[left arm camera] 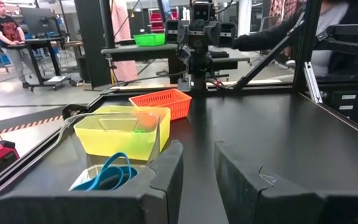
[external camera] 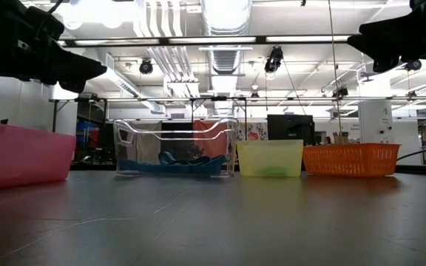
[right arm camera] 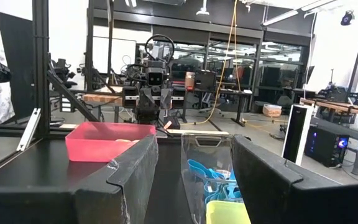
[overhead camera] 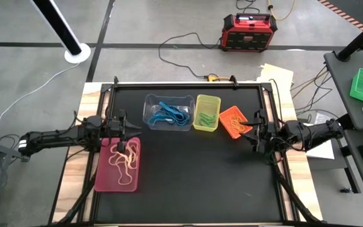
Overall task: Sort rubber bands into baskets
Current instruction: Return to Home Position
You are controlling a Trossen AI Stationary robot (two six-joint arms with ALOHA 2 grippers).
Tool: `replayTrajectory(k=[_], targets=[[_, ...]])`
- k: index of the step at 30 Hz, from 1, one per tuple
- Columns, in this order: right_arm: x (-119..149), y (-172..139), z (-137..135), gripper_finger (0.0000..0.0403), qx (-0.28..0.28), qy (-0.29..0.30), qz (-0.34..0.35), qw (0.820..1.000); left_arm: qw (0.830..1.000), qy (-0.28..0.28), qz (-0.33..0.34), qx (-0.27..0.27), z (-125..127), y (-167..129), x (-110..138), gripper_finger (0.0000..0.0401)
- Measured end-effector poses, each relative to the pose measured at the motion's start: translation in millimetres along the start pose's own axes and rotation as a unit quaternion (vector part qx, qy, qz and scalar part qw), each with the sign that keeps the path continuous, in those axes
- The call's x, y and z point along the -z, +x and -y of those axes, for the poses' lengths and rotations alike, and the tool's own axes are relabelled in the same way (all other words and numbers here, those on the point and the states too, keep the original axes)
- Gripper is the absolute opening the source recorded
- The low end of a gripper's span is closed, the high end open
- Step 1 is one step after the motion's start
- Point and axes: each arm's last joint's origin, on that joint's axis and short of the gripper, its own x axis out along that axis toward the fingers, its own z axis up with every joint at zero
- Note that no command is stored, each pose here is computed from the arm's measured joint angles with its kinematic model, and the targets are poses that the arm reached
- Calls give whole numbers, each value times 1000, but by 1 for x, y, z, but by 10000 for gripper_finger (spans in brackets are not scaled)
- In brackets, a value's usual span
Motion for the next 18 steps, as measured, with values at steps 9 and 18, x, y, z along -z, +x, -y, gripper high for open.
replayTrajectory(k=[9,18], targets=[[0,0,0,199,0,0,0,1000,1000,0,-1,0,0,0,0,76],[0,0,0,199,0,0,0,1000,1000,0,-3,0,0,0,1,76]])
